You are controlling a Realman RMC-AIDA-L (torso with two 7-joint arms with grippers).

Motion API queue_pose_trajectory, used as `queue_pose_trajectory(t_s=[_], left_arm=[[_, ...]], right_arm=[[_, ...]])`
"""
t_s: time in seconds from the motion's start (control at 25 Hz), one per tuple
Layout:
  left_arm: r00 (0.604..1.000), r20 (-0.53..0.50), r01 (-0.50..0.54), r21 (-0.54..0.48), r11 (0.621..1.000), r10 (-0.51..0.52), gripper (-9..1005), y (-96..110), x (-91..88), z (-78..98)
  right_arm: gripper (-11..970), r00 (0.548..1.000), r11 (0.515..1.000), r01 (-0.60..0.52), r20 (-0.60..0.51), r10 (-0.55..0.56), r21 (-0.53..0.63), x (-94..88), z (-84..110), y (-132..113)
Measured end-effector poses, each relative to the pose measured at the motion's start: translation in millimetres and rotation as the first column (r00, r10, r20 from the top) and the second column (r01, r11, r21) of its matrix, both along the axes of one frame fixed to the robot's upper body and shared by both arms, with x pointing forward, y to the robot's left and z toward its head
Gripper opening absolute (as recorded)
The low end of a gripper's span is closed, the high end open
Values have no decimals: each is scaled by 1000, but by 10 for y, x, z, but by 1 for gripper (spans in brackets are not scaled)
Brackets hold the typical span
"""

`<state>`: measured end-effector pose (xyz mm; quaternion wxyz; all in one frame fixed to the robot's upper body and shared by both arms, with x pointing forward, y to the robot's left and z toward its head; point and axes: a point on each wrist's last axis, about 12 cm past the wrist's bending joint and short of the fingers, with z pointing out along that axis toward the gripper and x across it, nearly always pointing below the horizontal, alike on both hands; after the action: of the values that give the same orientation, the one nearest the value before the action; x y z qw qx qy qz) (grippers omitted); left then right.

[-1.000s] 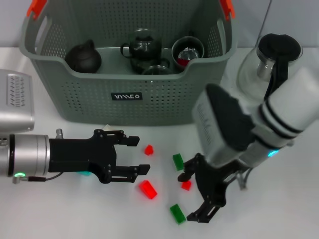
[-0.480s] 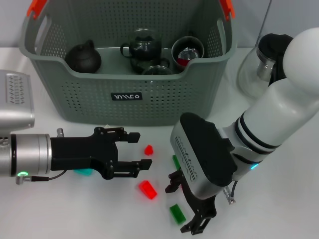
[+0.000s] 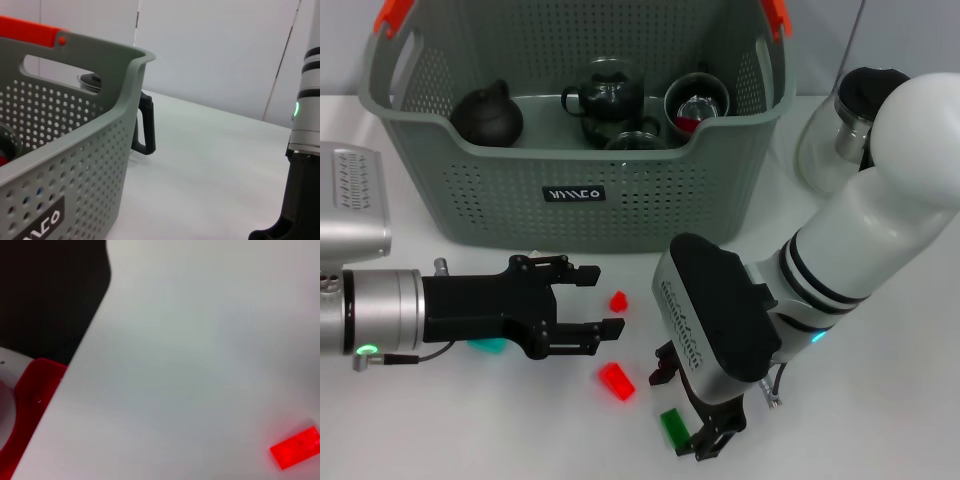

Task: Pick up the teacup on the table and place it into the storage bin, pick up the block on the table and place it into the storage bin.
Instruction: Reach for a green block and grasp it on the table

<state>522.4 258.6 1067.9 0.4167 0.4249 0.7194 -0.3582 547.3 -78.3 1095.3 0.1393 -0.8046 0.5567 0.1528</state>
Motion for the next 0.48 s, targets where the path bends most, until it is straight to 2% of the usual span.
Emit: queue_pose_trajectory(t_s=[0.28, 0.48], left_arm=[[1000, -4, -9, 3, 1000, 9, 752, -1, 7, -17], [1000, -4, -9, 3, 1000, 9, 752, 1, 7, -17]], right_arm=[[842, 1000, 1000, 7, -26, -8, -9, -9, -55, 47], [653, 999, 1000, 23, -37, -23, -15, -3, -58, 43]])
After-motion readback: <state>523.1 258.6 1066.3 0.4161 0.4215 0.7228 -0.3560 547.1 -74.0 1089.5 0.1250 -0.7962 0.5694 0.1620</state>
